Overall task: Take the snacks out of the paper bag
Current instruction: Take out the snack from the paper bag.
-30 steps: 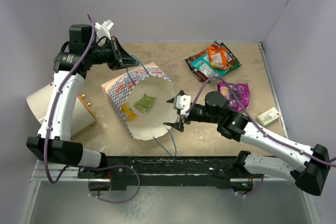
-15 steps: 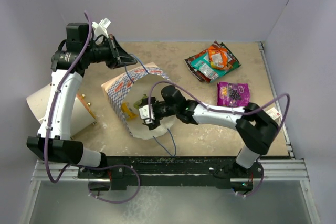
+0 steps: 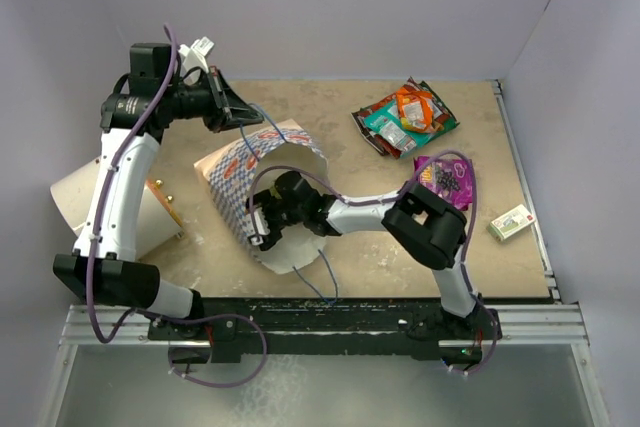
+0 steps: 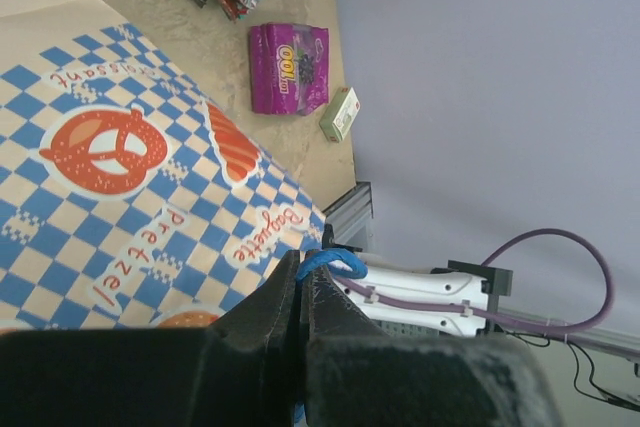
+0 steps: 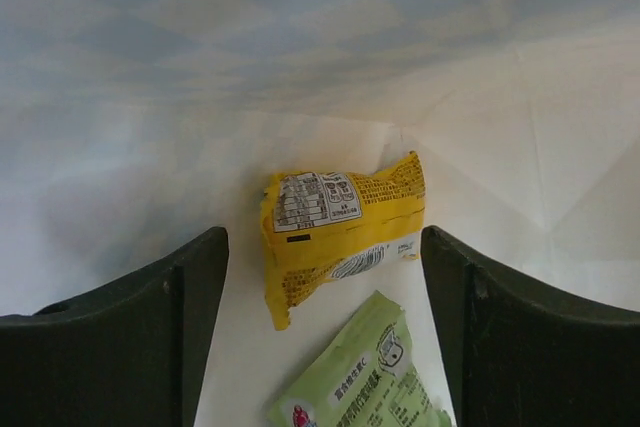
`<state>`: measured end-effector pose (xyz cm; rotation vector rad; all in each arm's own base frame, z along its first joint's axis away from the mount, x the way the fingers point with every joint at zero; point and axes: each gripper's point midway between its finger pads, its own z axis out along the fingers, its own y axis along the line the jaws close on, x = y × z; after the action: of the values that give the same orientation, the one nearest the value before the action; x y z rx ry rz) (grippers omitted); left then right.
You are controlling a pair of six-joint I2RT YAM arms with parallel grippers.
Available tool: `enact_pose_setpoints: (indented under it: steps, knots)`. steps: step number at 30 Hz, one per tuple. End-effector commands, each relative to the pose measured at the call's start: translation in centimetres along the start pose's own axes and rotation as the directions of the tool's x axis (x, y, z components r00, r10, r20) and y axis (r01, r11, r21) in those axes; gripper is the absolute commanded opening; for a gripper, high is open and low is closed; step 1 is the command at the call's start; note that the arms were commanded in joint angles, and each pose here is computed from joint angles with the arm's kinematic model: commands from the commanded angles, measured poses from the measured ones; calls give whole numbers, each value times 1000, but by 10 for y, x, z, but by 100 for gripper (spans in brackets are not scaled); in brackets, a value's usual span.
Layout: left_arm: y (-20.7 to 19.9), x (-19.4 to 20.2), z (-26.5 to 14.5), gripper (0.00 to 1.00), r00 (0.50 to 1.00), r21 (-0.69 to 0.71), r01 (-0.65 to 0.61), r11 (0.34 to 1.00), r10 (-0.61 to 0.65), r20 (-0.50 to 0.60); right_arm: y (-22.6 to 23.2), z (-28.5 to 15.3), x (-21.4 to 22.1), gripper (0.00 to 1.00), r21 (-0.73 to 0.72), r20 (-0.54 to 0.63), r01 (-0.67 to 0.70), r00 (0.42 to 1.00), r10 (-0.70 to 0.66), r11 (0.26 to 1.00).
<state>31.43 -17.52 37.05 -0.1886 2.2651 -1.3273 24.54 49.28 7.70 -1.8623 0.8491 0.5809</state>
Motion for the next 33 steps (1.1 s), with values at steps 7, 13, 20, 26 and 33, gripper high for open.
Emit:
enact_pose_setpoints:
  steps: [7,13,20,26,33]
  knots:
    - [-14,-8,-10,0,998,31,-57,998,57,1,-81,18,-15,40,351,81,-3,996,-27,936]
    - [-16,-12,-15,0,997,26,-67,997,66,35,-98,-1,-22,0,445,114,-127,990,85,887]
    - [-10,-32,-23,0,993,41,-40,998,35,113,-82,-48,-47,0,404,104,-195,981,167,894]
    - [8,-55,-28,0,980,30,-3,1000,-3,198,-49,-104,-109,0,243,194,-297,948,254,923]
    - [26,-65,-26,0,969,-13,6,1000,-3,249,-33,-181,-168,0,157,185,-342,932,312,927]
